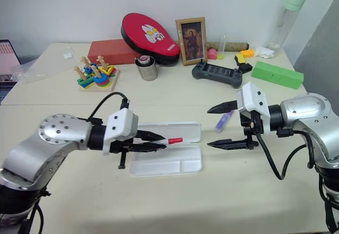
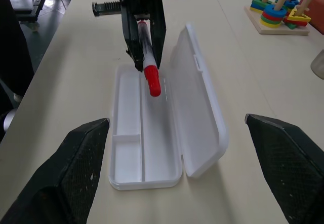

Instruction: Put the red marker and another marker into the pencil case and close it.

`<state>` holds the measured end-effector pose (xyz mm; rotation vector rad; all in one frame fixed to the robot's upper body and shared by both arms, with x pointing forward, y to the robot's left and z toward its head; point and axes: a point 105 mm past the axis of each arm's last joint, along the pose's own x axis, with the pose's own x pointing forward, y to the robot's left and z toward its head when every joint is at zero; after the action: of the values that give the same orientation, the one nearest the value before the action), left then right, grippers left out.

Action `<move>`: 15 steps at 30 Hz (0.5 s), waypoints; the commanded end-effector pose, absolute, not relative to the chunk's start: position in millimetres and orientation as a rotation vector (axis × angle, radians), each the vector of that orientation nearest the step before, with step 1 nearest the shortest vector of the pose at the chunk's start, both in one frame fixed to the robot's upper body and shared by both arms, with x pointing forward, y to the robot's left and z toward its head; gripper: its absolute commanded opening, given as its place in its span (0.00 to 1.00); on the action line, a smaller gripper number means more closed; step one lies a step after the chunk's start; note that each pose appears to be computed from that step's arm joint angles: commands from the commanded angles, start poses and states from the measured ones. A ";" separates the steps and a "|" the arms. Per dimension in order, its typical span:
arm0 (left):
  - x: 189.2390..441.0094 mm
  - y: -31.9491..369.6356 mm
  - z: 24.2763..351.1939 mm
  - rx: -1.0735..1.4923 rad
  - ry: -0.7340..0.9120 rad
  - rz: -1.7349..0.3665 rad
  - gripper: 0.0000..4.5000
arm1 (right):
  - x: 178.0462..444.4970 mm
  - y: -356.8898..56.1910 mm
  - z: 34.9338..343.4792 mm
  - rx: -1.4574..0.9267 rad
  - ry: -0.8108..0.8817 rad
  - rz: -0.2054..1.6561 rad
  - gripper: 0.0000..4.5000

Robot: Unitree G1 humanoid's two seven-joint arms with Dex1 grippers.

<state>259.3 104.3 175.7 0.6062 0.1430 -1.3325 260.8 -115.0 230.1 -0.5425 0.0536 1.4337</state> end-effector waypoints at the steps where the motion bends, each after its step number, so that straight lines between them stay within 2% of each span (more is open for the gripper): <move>1: 264.3 99.0 162.8 0.646 0.109 -1.302 0.09 | 257.1 -112.3 241.2 -0.571 0.004 1.437 1.00; 15: 263.8 84.7 128.5 0.706 0.090 -1.284 0.09 | 255.7 -111.7 242.1 -0.565 0.003 1.441 1.00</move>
<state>263.5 86.9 126.0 0.6779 0.1298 -1.2906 260.8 -114.6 230.3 -0.5350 0.0554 1.4331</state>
